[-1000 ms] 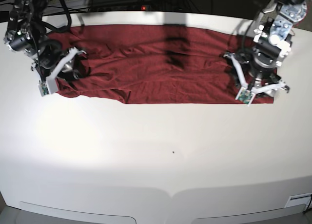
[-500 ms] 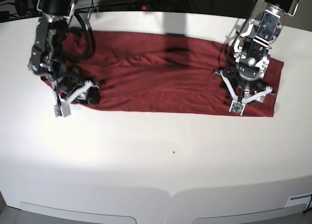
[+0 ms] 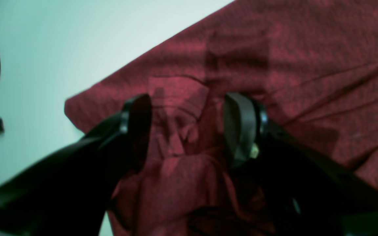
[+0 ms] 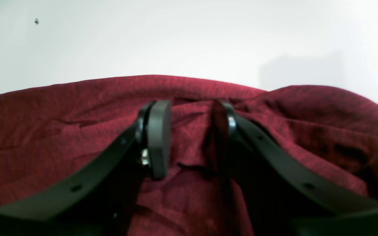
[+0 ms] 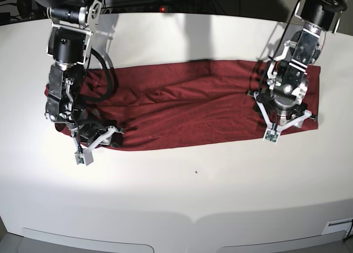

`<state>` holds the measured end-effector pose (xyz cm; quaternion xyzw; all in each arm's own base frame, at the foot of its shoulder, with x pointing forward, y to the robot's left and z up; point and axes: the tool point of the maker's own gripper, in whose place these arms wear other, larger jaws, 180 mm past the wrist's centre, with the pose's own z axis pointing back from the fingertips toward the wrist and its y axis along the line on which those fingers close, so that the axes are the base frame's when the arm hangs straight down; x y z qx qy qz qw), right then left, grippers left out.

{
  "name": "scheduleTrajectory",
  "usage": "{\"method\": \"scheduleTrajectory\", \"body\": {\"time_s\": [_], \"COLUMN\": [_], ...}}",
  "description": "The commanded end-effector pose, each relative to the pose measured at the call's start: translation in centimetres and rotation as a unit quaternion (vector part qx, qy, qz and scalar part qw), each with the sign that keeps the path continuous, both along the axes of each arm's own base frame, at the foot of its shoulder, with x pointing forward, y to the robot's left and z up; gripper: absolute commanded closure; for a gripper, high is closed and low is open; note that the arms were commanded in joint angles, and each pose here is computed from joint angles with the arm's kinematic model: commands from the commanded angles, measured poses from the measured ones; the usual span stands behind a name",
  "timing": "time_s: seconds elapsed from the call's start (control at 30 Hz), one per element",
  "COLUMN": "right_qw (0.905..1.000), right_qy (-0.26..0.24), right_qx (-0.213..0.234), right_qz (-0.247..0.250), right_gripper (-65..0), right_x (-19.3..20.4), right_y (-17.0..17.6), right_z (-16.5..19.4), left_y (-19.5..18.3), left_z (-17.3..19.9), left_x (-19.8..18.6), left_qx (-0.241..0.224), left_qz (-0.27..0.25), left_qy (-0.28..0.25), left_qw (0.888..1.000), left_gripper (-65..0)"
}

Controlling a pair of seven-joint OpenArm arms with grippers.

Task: Fold the T-shirt properly
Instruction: 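Move both grippers back toward the folded edge of the shirt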

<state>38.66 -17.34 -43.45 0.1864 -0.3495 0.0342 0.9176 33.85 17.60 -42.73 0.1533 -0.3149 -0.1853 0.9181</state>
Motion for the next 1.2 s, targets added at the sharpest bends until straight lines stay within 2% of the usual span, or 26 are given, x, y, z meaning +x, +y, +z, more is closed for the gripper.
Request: {"method": "scheduleTrajectory", "body": {"time_s": [0.0,0.07,0.3,0.37,0.5,0.7,0.77,0.83,0.9,0.97,1.07,1.17], "right_qw": [0.9999,0.9995,0.9969,0.9965,0.996,0.9962,0.9964,0.9964,0.9963,0.9964,0.9964,0.9962], "right_qy": [-0.011,-0.025,-0.069,-0.074,-0.083,-0.08,-0.078,-0.078,-0.078,-0.078,-0.078,-0.08], "right_qx": [-0.003,0.002,-0.027,-0.024,-0.003,0.001,0.0,0.0,0.001,0.003,0.003,0.01], "right_qz": [0.012,0.018,0.028,0.03,0.033,0.034,0.035,0.035,0.034,0.035,0.035,0.034], "right_gripper": [-22.3,-22.3,-22.3,-22.3,-22.3,-22.3,-22.3,-22.3,-22.3,-22.3,-22.3,-22.3], "right_x": [0.8,1.3,2.6,2.7,2.8,2.7,2.7,2.6,2.7,2.6,2.6,2.6], "right_y": [0.0,0.2,-0.1,0.0,0.6,0.7,0.7,0.7,0.7,0.8,0.7,0.7], "right_z": [1.2,2.3,5.9,6.7,7.7,7.6,7.6,7.6,7.6,7.6,7.6,7.8], "left_y": [0.3,0.2,-0.3,0.0,0.4,0.5,0.6,0.6,0.7,1.8,4.1,5.9], "left_z": [1.5,2.5,7.1,8.8,12.7,13.5,13.4,13.3,13.4,13.5,14.6,15.2], "left_x": [1.4,2.5,5.8,6.4,7.8,7.8,7.8,7.7,7.7,7.4,7.0,6.7], "left_qx": [0.003,0.002,0.001,0.016,0.052,0.062,0.062,0.06,0.065,0.099,0.171,0.192], "left_qz": [-0.002,-0.002,-0.001,0.006,0.008,0.008,0.008,0.009,0.011,0.025,0.049,0.067], "left_qy": [-0.022,-0.036,-0.082,-0.092,-0.145,-0.155,-0.154,-0.152,-0.151,-0.144,-0.147,-0.148], "left_qw": [1.0,0.999,0.997,0.996,0.988,0.986,0.986,0.987,0.986,0.984,0.973,0.968], "left_gripper": [-33.9,-33.9,-33.9,-34.0,-33.9,-34.3,-37.8,-44.9,-45.2,-45.1,-45.1,-45.1]}}
